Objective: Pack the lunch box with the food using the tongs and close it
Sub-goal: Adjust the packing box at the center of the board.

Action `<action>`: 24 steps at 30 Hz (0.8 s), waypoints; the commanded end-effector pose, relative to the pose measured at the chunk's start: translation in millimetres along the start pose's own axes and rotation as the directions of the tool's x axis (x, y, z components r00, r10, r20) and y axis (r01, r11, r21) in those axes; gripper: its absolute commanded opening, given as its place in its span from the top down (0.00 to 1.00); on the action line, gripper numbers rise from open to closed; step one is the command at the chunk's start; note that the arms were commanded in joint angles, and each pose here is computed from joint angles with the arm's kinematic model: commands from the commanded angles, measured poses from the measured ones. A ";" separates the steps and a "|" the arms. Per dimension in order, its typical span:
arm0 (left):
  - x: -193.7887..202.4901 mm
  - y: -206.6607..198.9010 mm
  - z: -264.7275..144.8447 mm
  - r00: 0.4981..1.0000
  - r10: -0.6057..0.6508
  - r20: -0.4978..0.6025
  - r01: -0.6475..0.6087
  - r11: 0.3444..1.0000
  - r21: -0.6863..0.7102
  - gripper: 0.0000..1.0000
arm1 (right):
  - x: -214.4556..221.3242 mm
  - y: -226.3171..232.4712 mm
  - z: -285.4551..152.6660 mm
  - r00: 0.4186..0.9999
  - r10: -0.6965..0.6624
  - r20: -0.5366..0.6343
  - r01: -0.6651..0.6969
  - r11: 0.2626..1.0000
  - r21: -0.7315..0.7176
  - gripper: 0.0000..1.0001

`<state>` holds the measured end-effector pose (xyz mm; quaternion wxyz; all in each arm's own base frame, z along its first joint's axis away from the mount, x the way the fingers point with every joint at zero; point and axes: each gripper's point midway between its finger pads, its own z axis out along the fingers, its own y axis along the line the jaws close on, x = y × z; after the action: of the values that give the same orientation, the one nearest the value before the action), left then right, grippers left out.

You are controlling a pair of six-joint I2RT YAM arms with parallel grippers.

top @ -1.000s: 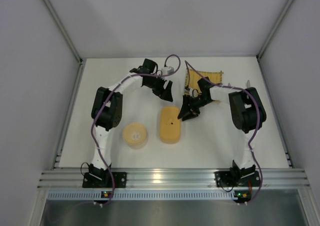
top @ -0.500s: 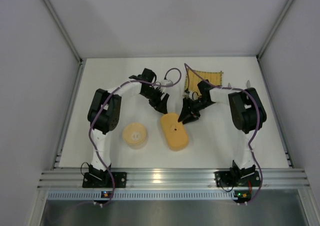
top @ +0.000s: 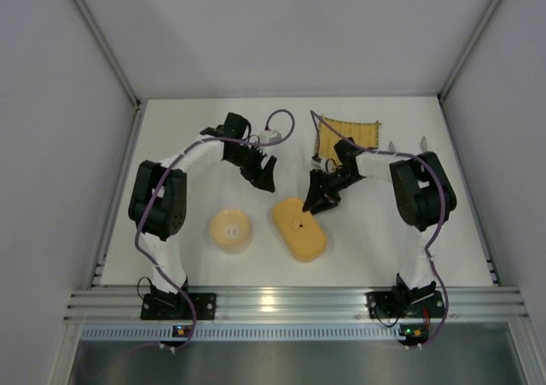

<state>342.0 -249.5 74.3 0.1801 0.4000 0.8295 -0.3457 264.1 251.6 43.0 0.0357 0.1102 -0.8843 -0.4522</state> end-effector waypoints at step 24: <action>127.5 24.3 -156.5 0.967 0.045 -0.249 -0.119 0.950 -0.289 0.36 | 16.1 -50.8 -64.5 0.938 -0.328 -0.110 0.344 0.854 0.390 0.90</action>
<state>297.1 -75.5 99.3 0.1708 0.4020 0.8792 -0.1904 288.5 167.9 46.4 -0.0631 0.2320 -0.9214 -0.3053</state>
